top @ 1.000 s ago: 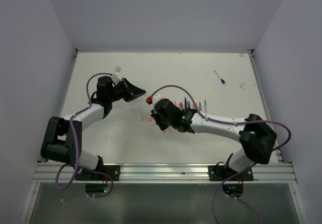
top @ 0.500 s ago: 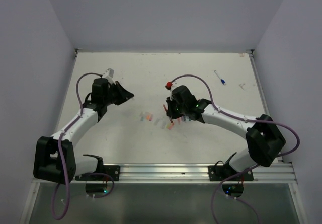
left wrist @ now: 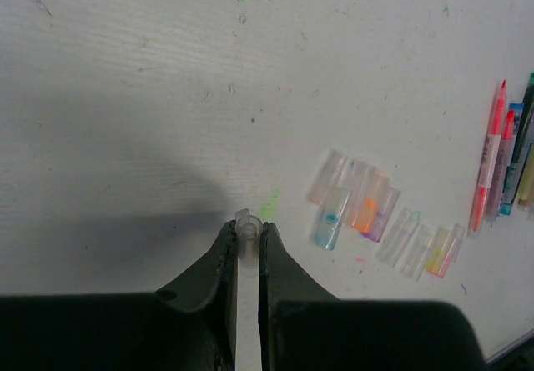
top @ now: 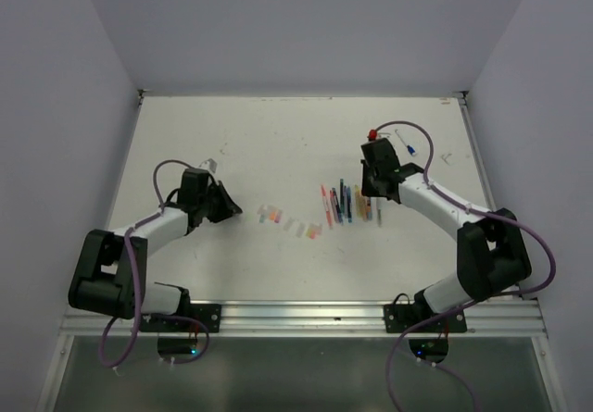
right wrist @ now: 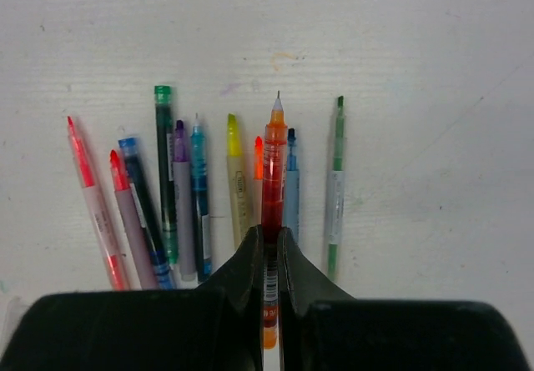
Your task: Open the pen caps
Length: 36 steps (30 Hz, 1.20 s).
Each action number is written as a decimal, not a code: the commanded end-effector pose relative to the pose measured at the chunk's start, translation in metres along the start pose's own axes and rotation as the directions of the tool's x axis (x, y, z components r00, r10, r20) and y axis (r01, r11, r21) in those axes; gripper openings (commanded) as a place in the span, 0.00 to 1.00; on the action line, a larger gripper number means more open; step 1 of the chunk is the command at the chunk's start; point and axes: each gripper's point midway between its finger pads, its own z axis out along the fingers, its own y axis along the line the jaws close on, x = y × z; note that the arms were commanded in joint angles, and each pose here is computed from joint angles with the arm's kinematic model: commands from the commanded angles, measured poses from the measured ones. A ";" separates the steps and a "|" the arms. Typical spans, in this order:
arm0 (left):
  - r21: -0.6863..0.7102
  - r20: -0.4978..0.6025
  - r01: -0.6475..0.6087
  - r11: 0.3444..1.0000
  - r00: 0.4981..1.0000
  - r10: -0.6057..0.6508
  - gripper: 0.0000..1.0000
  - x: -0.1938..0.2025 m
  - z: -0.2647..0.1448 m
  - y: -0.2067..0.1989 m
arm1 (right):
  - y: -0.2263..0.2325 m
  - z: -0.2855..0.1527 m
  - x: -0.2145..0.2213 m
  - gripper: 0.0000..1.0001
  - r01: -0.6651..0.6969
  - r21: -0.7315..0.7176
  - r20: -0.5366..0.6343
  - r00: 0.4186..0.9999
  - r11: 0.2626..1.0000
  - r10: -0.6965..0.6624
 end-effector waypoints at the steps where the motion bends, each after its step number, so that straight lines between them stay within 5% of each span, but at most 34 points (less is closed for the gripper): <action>1: 0.077 0.054 -0.056 0.996 0.997 0.052 0.00 -0.013 0.006 -0.012 | -0.024 0.000 0.002 0.00 -0.011 0.068 -0.004 1.000 0.998 0.011; 24: 0.130 0.014 -0.029 0.991 1.000 0.028 0.26 0.012 0.015 -0.017 | -0.028 0.039 0.029 0.00 -0.025 0.061 -0.118 0.992 0.998 0.033; 36: 0.147 0.034 -0.035 0.988 0.999 0.030 0.37 0.011 0.009 -0.021 | -0.026 0.033 0.018 0.22 -0.032 0.060 -0.099 0.994 0.998 0.037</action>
